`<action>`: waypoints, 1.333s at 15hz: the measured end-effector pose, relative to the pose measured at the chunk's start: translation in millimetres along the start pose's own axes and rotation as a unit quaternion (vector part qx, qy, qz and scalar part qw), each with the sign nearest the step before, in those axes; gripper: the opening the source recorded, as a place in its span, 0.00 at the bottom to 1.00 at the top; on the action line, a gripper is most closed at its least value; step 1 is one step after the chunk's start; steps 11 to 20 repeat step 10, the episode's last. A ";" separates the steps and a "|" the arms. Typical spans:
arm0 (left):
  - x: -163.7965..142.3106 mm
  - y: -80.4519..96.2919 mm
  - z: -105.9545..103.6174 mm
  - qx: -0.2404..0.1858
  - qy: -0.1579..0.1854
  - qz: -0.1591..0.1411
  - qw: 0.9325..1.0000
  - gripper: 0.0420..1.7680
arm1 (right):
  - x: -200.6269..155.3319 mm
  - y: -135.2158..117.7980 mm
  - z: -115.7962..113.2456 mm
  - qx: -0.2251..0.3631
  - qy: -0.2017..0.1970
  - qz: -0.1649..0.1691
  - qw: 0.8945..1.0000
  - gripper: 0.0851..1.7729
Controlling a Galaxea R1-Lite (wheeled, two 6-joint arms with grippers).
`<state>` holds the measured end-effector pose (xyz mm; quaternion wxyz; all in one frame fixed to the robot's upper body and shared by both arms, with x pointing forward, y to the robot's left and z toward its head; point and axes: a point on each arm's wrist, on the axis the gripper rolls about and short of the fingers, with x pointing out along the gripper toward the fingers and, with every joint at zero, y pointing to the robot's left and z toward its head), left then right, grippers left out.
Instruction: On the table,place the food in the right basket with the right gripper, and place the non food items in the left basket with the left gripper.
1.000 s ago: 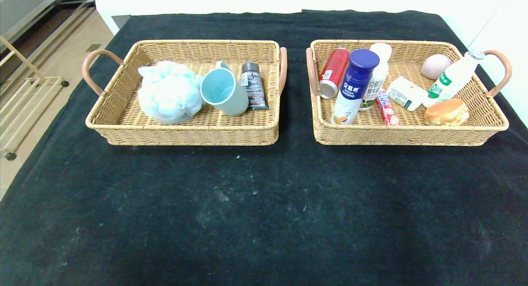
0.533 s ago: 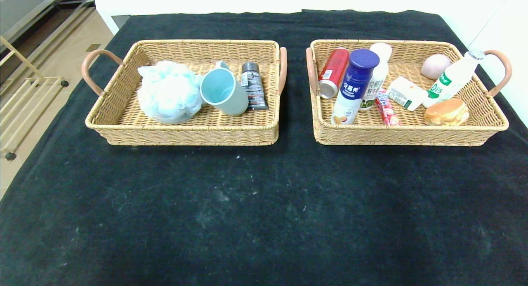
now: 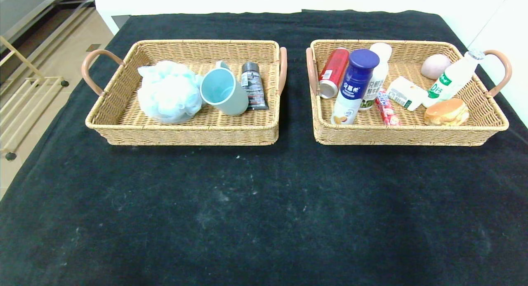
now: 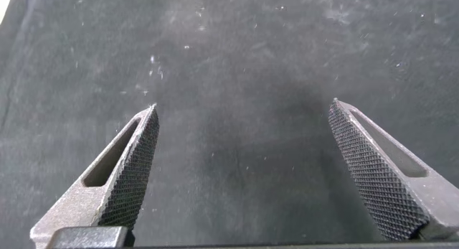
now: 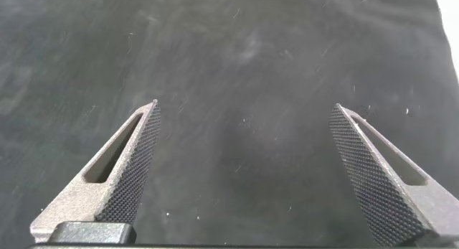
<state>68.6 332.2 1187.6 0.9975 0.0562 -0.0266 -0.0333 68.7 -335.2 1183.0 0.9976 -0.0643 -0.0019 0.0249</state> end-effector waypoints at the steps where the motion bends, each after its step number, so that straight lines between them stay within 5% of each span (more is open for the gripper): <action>1: 0.1 0.0 -2.0 -0.001 0.009 0.004 1.000 0.97 | 0.0 -0.1 -0.1 0.012 0.001 -0.002 1.000 0.96; 9: 0.1 0.7 -4.0 -0.051 0.018 0.024 0.998 0.97 | 0.0 -0.8 -0.2 0.061 0.002 -0.016 0.998 0.96; 20: 0.1 0.8 -4.0 -0.053 0.018 0.026 0.998 0.97 | 0.0 -0.8 -0.2 0.061 0.002 -0.016 0.998 0.96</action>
